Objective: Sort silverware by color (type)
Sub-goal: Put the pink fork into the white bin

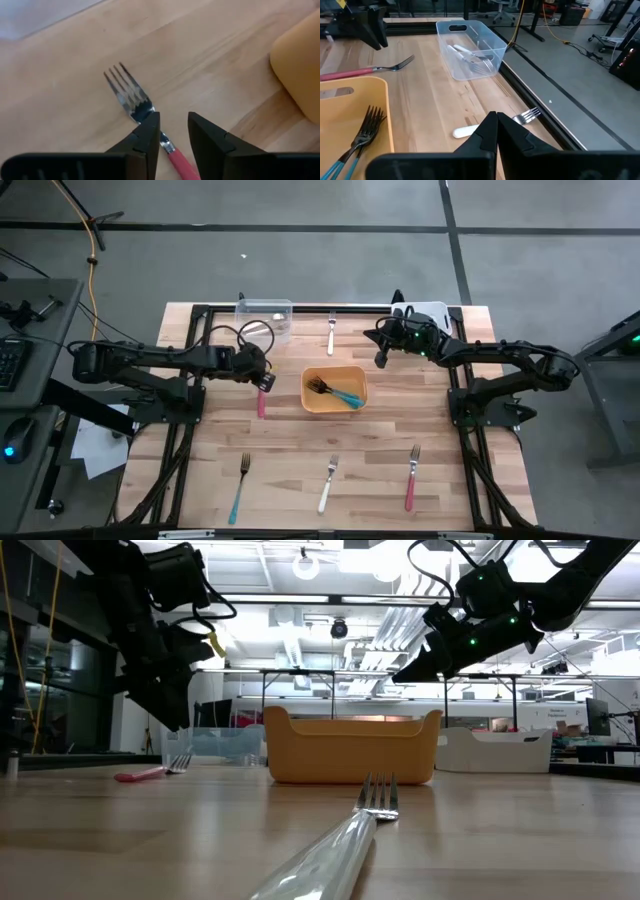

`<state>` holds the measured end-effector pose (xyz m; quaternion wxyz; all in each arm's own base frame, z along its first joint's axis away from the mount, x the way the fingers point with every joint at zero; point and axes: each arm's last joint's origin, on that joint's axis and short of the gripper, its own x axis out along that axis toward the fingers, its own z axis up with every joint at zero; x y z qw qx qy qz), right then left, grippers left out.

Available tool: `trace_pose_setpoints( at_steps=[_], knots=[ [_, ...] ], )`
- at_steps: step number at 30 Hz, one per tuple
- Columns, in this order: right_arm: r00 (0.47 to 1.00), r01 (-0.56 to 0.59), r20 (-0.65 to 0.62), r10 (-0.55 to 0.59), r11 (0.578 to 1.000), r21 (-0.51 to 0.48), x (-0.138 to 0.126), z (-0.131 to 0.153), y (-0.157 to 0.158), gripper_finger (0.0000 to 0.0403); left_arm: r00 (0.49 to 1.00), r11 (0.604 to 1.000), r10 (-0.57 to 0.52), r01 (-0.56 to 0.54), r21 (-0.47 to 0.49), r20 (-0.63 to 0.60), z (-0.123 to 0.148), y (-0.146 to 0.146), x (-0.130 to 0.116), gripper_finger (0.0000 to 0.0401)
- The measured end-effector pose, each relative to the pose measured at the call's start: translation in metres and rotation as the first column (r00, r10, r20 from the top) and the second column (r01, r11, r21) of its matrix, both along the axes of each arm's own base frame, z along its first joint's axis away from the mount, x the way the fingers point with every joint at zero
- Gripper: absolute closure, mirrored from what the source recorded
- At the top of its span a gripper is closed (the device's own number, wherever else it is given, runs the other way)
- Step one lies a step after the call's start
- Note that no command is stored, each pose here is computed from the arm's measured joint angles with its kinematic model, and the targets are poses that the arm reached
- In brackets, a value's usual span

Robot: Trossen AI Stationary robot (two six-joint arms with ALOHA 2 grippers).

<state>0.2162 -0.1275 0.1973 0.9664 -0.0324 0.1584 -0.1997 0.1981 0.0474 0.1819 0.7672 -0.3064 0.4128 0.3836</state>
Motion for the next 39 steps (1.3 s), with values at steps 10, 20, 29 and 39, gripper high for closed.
trace_pose_setpoints(
  at_steps=[10, 20, 29, 39],
  knots=[
    [1.000, -0.005, -0.012, 0.005, 1.000, -0.012, 0.000, -0.001, 0.000, 0.0402, 0.993, 0.993, 0.114, -0.114, 0.024, 0.005, -0.009, -0.017, 0.004, 0.0267],
    [1.000, -0.005, -0.013, 0.005, 1.000, -0.012, 0.000, -0.001, 0.000, 0.0402, 0.985, 0.989, 0.148, -0.146, 0.032, -0.093, -0.033, -0.019, 0.013, 0.0244],
    [1.000, -0.005, -0.013, 0.005, 1.000, -0.011, 0.000, -0.001, 0.000, 0.0402, 0.985, 0.993, 0.113, -0.116, -0.014, -0.131, -0.049, -0.025, 0.021, 0.0244],
    [1.000, -0.005, -0.012, 0.005, 1.000, -0.012, 0.000, -0.001, 0.000, 0.0402, 0.980, 0.995, 0.093, -0.097, -0.012, -0.177, -0.056, -0.027, 0.023, 0.0280]
  ],
)
